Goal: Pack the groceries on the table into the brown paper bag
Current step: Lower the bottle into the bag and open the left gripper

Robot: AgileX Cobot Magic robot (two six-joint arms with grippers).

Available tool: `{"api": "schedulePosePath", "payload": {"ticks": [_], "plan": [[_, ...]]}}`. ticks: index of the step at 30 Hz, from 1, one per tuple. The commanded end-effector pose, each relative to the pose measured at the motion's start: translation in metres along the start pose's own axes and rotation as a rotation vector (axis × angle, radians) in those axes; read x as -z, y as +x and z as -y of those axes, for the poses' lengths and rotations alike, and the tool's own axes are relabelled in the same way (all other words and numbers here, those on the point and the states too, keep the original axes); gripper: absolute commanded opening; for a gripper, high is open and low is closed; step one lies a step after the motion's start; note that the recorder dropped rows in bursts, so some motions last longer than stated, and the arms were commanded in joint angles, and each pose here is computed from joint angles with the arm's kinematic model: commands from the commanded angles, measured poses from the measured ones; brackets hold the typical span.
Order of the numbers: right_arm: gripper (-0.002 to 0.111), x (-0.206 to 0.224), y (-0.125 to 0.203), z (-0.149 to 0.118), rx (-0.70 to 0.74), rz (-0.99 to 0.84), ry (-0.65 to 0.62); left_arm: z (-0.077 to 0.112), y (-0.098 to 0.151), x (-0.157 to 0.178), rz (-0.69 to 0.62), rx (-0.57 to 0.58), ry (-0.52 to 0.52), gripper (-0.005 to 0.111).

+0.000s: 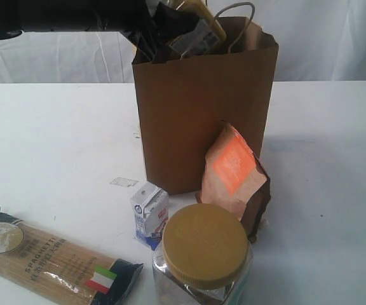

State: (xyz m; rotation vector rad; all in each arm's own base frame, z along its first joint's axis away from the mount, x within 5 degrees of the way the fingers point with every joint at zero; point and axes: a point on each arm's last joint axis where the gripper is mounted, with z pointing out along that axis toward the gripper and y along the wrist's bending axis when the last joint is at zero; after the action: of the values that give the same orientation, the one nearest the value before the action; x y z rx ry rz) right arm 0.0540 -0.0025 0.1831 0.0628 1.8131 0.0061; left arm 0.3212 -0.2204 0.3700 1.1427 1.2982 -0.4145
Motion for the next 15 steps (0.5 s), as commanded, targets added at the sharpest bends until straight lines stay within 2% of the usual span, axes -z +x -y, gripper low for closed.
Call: {"api": "schedulePosePath", "payload": {"ticks": [1,5,12,15], "plan": [[0.0,0.0003,-0.0013,0.0,0.007,0.012,0.0,0.0041,-0.0152,0.0065,0.052,0.068,0.054,0.041],[0.0,0.0003,-0.0013,0.0,0.007,0.012,0.0,0.0022,-0.0142,0.0063,0.041,0.124,0.035,0.051],[0.0,0.0003,-0.0013,0.0,-0.03,0.012,0.0,0.002,-0.0141,0.0063,0.037,0.305,0.036,0.051],[0.0,0.0003,-0.0013,0.0,-0.03,0.012,0.0,0.0019,-0.014,0.0063,0.036,0.322,0.035,0.051]]}}
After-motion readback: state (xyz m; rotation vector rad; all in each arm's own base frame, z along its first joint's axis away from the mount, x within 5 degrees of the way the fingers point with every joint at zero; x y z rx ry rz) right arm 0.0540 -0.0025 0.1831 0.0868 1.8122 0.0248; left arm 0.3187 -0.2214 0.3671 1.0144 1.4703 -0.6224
